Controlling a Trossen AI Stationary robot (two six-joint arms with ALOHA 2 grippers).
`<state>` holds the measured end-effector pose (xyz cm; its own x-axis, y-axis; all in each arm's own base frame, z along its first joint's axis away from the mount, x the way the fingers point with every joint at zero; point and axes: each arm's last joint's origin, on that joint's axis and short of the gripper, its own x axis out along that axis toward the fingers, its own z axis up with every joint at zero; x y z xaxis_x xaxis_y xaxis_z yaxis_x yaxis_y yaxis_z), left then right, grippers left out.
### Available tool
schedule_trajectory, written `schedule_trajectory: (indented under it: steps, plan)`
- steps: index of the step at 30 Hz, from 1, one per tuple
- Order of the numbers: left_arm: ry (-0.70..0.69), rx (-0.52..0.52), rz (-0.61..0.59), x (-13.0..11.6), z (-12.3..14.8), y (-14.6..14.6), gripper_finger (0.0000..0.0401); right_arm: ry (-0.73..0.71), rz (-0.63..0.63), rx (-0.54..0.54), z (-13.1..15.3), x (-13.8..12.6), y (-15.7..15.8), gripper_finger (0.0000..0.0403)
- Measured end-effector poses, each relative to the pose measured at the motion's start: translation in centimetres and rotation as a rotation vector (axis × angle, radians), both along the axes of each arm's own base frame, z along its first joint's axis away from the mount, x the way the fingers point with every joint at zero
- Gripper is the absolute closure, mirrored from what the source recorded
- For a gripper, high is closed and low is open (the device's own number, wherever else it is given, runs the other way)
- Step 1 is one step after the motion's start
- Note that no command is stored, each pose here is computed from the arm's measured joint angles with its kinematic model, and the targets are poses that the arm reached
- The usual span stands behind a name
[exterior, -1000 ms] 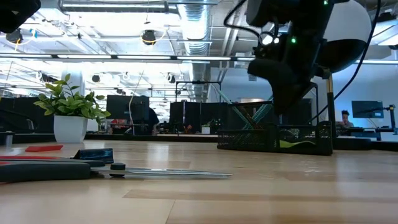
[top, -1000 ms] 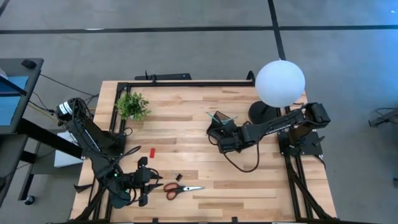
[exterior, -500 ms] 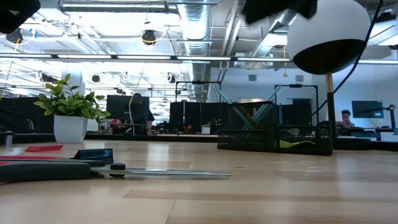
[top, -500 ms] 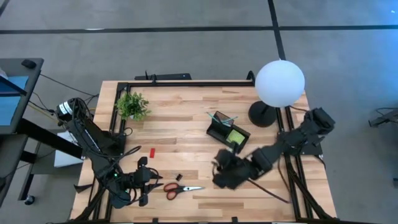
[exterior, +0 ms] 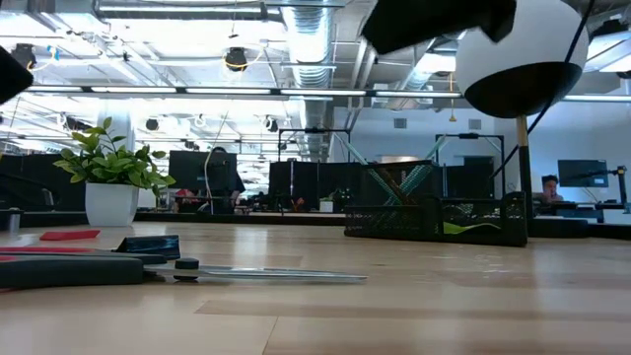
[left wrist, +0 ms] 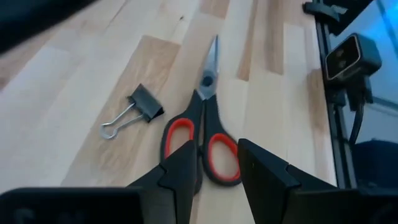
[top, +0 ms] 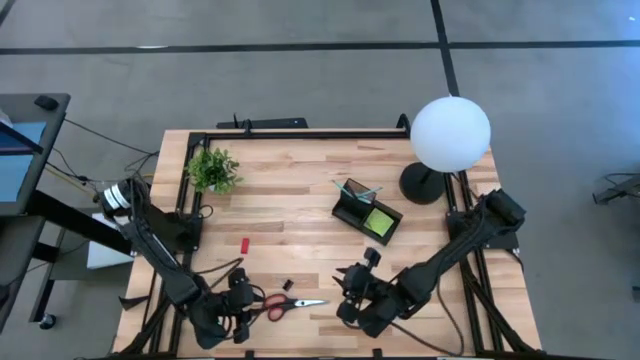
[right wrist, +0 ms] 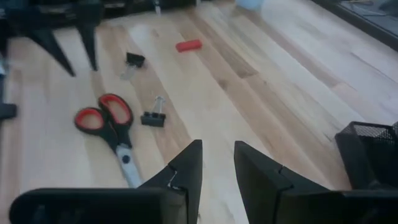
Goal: Pick and place office supplies into organizer
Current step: Put the black scissors into the desk organizer
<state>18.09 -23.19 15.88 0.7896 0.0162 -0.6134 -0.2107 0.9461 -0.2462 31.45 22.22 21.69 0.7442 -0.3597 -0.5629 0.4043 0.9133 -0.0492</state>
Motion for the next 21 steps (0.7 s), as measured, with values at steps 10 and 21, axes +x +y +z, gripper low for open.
schedule_trajectory:
  steps: [10, 21]
  plan:
    - [-0.049, -0.079, -0.126, 2.2, -0.9, -1.3, 0.0287, 0.003, -0.046, 0.000, -0.5, 1.2, -1.3, 0.0315]
    - [0.017, -0.084, -0.126, 3.0, -3.3, -1.4, 0.0287, 0.021, -0.033, 0.019, -0.6, 1.3, -1.4, 0.0315]
